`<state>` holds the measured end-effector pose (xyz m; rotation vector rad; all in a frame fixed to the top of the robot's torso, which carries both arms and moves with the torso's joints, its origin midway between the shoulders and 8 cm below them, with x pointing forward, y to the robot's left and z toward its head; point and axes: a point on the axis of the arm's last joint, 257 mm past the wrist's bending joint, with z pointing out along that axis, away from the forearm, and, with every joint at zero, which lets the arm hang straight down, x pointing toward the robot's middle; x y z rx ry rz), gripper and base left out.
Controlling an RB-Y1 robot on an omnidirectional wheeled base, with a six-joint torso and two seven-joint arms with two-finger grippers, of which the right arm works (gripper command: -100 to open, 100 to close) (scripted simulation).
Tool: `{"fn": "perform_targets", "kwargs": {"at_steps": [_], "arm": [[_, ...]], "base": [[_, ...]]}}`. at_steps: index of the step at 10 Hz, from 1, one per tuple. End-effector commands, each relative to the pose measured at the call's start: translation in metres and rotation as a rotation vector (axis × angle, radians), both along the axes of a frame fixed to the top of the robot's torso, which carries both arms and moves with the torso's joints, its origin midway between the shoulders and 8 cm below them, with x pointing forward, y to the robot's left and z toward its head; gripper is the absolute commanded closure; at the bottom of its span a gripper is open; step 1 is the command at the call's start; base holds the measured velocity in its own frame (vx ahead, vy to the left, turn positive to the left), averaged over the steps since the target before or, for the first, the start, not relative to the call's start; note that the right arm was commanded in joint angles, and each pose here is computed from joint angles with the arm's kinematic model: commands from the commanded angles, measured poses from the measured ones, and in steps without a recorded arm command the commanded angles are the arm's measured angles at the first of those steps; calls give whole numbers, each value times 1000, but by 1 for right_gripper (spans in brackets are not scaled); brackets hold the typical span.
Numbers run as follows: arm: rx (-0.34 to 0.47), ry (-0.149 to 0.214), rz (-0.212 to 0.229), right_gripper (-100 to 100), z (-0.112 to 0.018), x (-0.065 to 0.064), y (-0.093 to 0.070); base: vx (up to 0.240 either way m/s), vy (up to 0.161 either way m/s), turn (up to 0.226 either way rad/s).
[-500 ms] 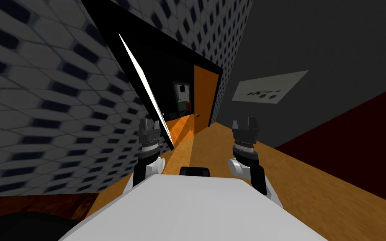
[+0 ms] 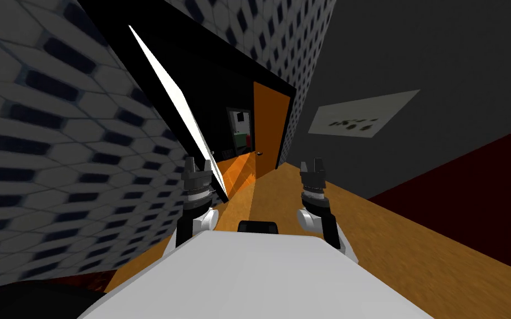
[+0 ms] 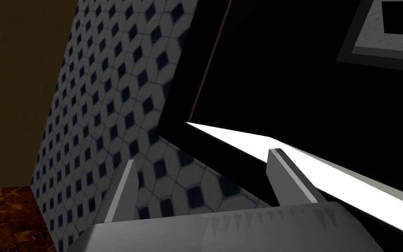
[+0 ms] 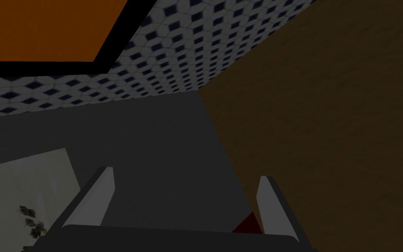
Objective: Push the door open
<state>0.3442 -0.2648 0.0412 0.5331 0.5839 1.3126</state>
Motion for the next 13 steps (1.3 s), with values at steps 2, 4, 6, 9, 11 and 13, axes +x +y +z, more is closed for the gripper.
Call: {"fn": "perform_targets", "kwargs": {"at_steps": [2,4,6,9,11,13], "arm": [[14,36,42,-100,-18,14,12],[21,54,62,-100,-28,21,18],[30,80,92,-100,-42,30,27],[42,120,137,-100,-63,43,43],[50,152,172,-100,-80,52,56],[57,186,209,-100,-98,61,70]], "base": [[188,-40,-12],[132,-24,-8],[129,-31,-14],[127,-42,-11],[148,-27,-14],[157,-43,-16]]}}
